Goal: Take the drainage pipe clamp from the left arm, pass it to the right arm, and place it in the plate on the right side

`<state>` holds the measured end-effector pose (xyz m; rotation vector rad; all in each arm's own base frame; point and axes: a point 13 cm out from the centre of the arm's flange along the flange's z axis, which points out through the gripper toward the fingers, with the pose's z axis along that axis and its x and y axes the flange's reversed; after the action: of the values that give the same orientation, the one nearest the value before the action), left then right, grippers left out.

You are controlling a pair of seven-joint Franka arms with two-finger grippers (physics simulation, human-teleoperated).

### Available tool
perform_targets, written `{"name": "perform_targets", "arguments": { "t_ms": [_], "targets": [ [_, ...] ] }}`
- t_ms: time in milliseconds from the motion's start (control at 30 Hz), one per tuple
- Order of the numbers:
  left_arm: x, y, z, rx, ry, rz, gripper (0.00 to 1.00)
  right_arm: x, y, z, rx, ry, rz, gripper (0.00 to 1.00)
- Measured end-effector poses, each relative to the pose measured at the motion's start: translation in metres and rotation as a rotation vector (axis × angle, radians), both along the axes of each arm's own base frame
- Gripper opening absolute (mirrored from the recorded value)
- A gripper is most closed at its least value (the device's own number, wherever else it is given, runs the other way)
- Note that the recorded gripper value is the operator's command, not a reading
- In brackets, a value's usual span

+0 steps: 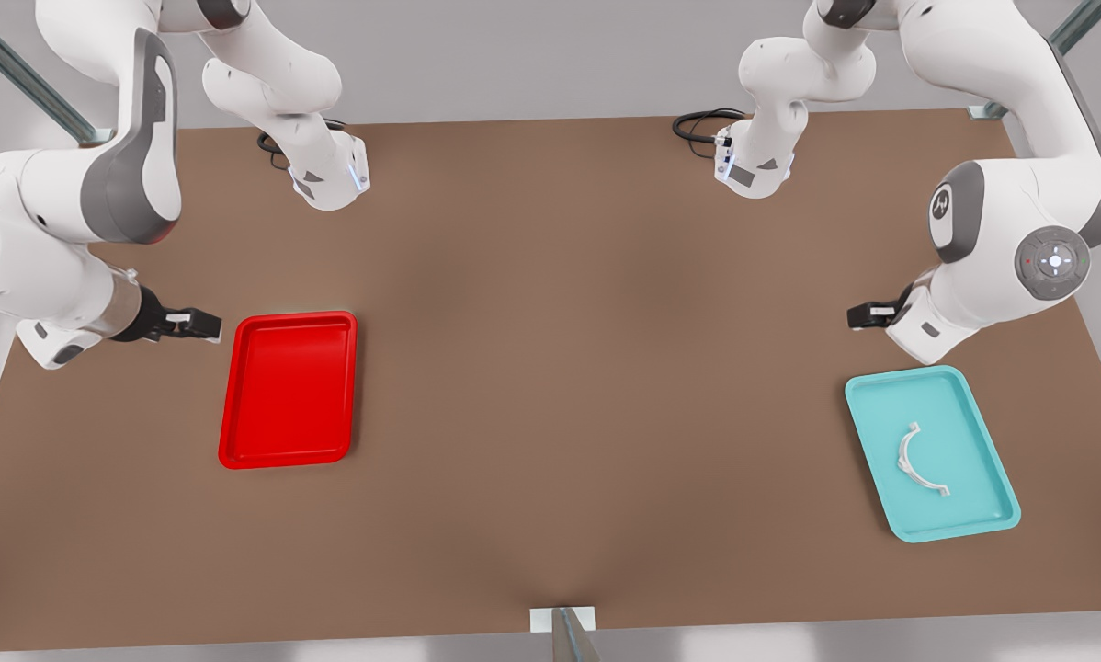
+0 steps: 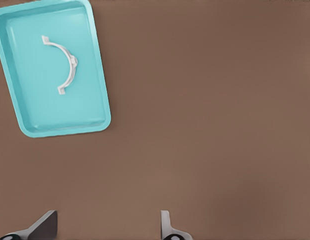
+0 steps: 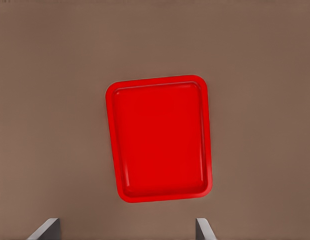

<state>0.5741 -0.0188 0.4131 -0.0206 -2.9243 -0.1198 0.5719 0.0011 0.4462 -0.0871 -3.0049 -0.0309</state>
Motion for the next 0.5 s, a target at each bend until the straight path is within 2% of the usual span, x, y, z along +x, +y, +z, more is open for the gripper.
{"name": "perform_targets", "arguments": {
  "t_ms": [100, 133, 233, 300, 400, 500],
  "targets": [
    [0.007, 0.002, -0.007, 0.002, 0.0, -0.001, 1.0, 0.002, -0.001, -0.001, 0.001, -0.003, -0.004, 1.0],
    [0.02, 0.011, -0.017, 0.007, 0.0, 0.015, 1.0, 0.002, -0.001, -0.001, 0.001, -0.004, -0.005, 1.0],
    [0.094, 0.083, -0.082, 0.033, -0.023, 0.118, 1.0, 0.003, -0.002, -0.002, 0.002, -0.006, -0.009, 1.0],
    [0.126, 0.126, -0.146, 0.036, -0.029, 0.178, 1.0, 0.003, -0.002, -0.003, 0.002, -0.005, -0.009, 1.0],
    [0.142, 0.179, -0.229, 0.035, -0.055, 0.282, 1.0, 0.002, -0.001, -0.006, 0.002, 0.002, -0.01, 1.0],
    [0.153, 0.2, -0.275, 0.041, -0.116, 0.388, 1.0, 0.001, -0.001, -0.008, 0.002, 0.006, -0.01, 1.0]
  ]
}}
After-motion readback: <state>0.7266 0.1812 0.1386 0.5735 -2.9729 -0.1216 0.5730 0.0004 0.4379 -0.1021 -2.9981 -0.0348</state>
